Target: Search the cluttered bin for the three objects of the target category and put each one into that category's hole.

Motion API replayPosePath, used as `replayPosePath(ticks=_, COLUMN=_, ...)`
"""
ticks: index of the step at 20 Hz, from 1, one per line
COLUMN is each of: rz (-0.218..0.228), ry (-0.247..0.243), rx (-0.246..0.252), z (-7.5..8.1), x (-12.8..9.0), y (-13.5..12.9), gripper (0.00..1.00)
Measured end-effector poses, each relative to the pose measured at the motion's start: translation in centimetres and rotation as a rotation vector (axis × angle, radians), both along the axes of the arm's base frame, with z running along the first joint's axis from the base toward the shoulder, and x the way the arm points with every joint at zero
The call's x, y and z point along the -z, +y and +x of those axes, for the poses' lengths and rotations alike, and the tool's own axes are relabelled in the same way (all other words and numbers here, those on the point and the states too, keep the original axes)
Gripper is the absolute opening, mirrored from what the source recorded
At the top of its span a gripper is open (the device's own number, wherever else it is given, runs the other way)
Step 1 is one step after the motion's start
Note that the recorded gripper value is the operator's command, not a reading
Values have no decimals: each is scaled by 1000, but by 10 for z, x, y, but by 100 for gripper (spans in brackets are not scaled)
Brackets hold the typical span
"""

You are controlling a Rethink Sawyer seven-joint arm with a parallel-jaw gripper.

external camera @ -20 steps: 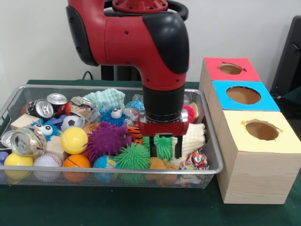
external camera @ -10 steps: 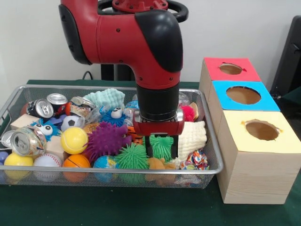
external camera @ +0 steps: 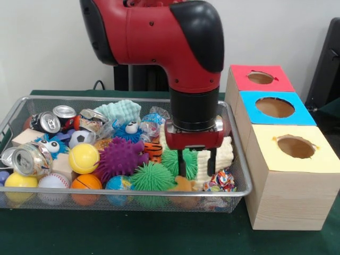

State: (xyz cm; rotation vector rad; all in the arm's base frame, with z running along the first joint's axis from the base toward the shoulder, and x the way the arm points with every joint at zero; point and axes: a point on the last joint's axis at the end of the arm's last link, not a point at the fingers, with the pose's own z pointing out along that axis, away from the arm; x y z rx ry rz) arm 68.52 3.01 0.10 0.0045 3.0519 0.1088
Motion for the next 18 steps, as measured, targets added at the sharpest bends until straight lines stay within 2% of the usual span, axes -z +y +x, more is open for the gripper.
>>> replayPosePath(ticks=9, rz=-2, ry=-8, rx=-31, z=8, x=1, y=21, gripper=100)
replayPosePath(ticks=14, rz=1, ry=-7, rx=-24, z=19, x=16, y=18, gripper=100)
replayPosePath(ticks=18, rz=10, ry=20, rx=-12, z=21, x=33, y=14, gripper=100)
